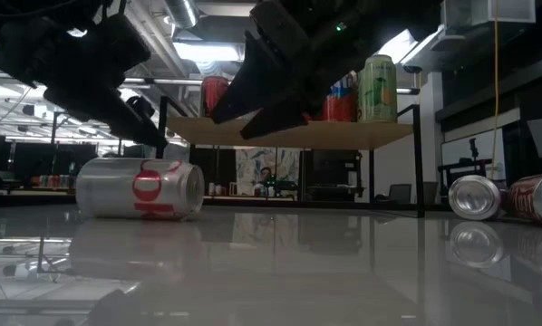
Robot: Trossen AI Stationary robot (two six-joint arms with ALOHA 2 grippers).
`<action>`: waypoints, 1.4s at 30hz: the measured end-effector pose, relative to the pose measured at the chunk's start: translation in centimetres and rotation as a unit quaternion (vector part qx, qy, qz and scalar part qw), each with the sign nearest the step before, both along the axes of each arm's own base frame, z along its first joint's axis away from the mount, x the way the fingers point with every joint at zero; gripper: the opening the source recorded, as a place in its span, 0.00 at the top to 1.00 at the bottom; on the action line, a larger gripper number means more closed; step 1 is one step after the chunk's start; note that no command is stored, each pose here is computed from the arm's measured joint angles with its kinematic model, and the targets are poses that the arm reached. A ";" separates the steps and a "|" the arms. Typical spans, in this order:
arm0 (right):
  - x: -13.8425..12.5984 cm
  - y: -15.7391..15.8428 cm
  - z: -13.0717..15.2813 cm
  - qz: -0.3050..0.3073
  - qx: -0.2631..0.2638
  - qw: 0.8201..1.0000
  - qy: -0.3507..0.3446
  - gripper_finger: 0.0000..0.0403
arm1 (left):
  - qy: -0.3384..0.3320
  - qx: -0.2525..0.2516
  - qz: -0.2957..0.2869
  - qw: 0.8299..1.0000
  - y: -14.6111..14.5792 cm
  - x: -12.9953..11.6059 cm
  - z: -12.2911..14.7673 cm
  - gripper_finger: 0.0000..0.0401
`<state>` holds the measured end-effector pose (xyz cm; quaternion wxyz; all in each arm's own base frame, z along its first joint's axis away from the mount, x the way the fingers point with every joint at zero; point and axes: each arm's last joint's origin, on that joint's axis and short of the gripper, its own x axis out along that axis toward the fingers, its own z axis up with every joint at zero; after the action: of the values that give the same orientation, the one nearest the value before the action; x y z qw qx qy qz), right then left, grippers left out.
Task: Place canned beverage on shelf
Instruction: Put the red white soda can on the shelf aligned with the other red white soda can
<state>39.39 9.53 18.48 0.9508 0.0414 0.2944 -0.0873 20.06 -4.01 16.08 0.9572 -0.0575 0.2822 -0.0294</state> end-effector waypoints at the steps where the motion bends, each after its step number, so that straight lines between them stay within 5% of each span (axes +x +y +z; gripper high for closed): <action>1: 0.0 0.0 0.0 0.000 0.000 1.000 0.000 0.03 | 0.005 0.005 0.002 1.000 0.0 -0.1 -0.1 0.32; 8: 0.0 0.0 0.0 -0.001 0.000 1.000 -0.001 0.03 | 0.004 0.051 0.064 0.997 0.5 -0.1 -0.2 0.32; 17: 0.0 0.0 0.0 0.000 0.000 1.000 0.000 0.03 | 0.070 0.077 0.065 0.992 0.7 -0.9 -1.3 0.32; 24: 0.0 0.0 0.0 0.000 0.000 1.000 0.000 0.03 | 0.091 0.028 0.004 0.995 0.0 -1.2 -1.5 0.32; 42: 0.0 0.0 0.0 0.000 0.000 1.000 0.000 0.03 | 0.076 0.032 0.002 0.997 -0.3 -1.1 -1.3 0.32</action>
<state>39.40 9.51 18.49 0.9508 0.0417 0.2941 -0.0875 18.99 -4.34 14.74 0.9344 -0.0293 0.3548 -0.0138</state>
